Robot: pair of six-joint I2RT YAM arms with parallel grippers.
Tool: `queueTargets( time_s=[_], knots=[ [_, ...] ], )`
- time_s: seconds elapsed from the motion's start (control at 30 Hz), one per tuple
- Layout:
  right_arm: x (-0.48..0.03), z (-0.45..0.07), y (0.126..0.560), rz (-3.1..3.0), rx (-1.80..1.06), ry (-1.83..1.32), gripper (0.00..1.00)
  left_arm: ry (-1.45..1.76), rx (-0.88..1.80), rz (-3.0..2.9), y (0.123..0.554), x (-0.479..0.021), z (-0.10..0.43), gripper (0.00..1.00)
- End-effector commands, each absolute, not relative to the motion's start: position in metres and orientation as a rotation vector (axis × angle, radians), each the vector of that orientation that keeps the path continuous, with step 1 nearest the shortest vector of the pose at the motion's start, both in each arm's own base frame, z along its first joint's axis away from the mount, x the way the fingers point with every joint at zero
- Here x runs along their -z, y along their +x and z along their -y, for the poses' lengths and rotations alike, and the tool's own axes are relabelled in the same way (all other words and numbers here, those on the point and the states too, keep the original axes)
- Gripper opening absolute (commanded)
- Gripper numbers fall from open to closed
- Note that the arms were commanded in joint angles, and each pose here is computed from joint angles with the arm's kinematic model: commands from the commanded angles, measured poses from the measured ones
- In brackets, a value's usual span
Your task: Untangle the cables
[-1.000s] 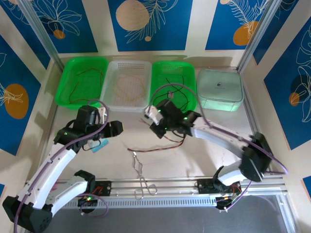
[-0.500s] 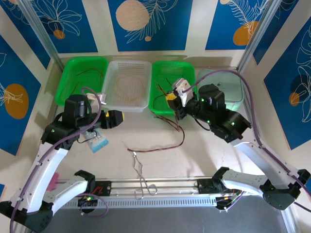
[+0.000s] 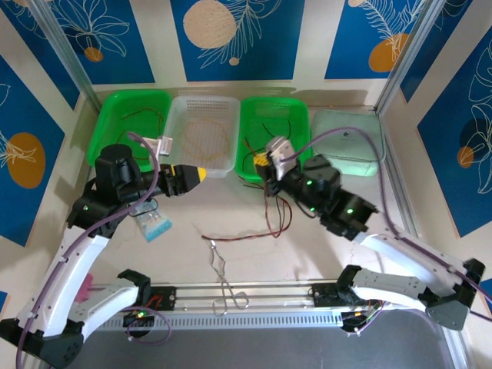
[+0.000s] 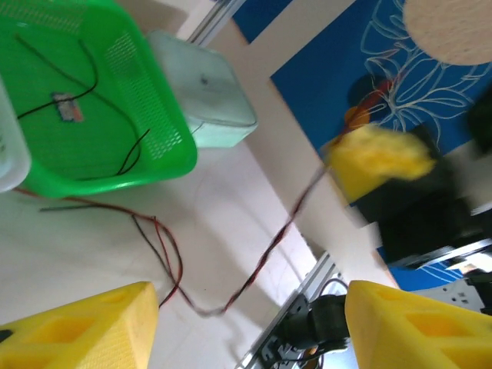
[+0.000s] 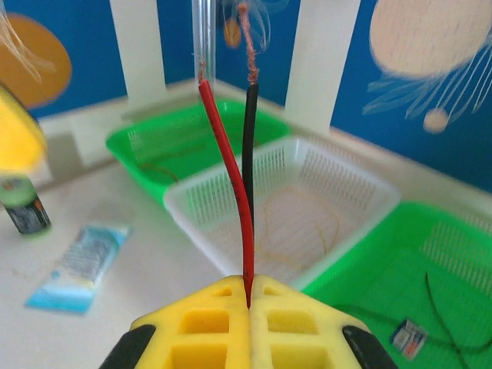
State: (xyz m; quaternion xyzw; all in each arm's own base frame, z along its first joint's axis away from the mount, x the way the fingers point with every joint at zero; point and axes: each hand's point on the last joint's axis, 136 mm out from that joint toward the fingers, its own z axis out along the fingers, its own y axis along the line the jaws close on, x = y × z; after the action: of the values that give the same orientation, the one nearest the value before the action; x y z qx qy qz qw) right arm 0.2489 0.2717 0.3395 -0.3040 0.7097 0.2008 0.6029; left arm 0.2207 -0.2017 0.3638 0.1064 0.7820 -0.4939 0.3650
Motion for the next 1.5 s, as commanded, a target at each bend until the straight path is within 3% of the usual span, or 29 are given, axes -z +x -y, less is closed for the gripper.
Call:
queueTargets(
  time_s=[0.0,0.93,1.13,1.4,1.47],
  knots=[
    [-0.346,-0.267,0.262,-1.56,-0.413,-0.511,0.0,0.284,1.385,-1.899,0.226,-0.384,0.212,0.64],
    [-0.322,-0.287,0.258,-1.601,-0.47,-0.486,0.0,0.321,1.642,-1.839,0.259,-0.364,0.3,0.48],
    [-0.327,-0.283,0.257,-1.593,-0.456,-0.495,0.0,0.294,1.625,-1.862,0.264,-0.355,0.303,0.27],
    [-0.331,-0.274,0.257,-1.587,-0.453,-0.483,0.0,0.265,1.602,-1.857,0.264,-0.353,0.301,0.26],
    [-0.332,-0.273,0.257,-1.586,-0.454,-0.482,0.0,0.252,1.592,-1.854,0.266,-0.353,0.299,0.35]
  ],
)
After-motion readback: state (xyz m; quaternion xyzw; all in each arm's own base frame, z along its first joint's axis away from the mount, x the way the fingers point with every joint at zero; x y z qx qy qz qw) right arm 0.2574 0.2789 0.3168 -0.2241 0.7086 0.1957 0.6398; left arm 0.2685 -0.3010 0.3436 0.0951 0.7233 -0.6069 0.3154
